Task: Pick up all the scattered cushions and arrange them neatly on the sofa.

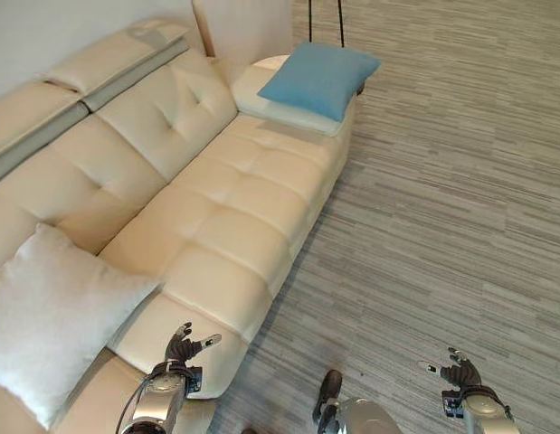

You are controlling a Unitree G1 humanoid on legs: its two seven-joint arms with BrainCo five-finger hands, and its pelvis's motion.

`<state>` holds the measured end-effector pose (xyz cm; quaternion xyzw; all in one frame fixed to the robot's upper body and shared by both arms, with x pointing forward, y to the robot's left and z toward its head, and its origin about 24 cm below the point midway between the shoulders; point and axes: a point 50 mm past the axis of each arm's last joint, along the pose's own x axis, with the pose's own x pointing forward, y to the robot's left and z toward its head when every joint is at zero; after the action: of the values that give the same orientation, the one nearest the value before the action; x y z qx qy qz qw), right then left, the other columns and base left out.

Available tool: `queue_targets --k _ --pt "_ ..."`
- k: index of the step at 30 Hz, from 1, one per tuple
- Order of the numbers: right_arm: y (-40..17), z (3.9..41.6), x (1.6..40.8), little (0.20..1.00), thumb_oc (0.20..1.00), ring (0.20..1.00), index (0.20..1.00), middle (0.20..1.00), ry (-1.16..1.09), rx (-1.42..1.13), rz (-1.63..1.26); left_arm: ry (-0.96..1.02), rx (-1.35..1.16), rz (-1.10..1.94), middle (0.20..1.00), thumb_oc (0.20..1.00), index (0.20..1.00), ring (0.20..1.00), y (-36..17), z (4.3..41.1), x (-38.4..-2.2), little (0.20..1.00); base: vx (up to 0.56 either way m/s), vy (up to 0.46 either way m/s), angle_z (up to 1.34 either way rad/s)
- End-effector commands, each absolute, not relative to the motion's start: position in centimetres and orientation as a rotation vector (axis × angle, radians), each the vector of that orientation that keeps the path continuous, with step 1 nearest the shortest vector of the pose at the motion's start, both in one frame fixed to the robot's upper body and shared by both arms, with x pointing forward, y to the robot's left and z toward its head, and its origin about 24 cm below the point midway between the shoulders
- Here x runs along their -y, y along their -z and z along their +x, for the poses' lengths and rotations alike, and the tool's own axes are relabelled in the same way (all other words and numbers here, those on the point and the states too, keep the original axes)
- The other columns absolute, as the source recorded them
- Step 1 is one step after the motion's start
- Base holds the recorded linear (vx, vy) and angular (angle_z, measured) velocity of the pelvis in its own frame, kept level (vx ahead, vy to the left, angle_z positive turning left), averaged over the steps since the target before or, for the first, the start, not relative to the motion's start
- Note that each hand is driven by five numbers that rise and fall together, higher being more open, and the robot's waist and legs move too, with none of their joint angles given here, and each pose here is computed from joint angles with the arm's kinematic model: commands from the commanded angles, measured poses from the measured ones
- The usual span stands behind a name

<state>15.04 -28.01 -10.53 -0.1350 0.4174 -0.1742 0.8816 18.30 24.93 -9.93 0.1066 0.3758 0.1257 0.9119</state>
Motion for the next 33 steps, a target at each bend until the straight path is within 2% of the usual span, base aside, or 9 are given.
queue_targets --k 1,15,22,26,33 --pt "8.4 17.6 28.7 1.0 1.0 1.0 1.0 1.0 0.365 -0.74 -0.309 -0.261 -0.685 0.235 1.0 1.0 1.0 1.0 8.7 19.3 -25.1 1.0 0.16 -0.148 -0.98" --pt "7.6 19.4 28.8 1.0 1.0 1.0 1.0 1.0 0.322 -0.715 -0.394 -0.306 -0.725 0.21 1.0 1.0 1.0 1.0 9.5 18.0 -25.1 1.0 0.24 -0.023 -0.61" --pt "8.3 19.2 27.6 1.0 1.0 1.0 1.0 1.0 0.282 -0.731 -0.37 -0.343 -0.751 0.202 1.0 1.0 1.0 1.0 9.8 16.8 -25.9 1.0 0.54 0.147 -0.48" --pt "8.2 20.1 26.1 1.0 1.0 1.0 1.0 1.0 0.223 -0.706 -0.363 -0.348 -0.719 0.22 1.0 1.0 1.0 1.0 8.9 17.5 -26.8 1.0 0.46 0.18 -0.45" --pt "8.5 19.7 26.0 1.0 1.0 1.0 1.0 1.0 0.243 -0.722 -0.34 -0.343 -0.689 0.239 1.0 1.0 1.0 1.0 8.3 18.7 -26.7 1.0 0.27 0.101 -0.22"
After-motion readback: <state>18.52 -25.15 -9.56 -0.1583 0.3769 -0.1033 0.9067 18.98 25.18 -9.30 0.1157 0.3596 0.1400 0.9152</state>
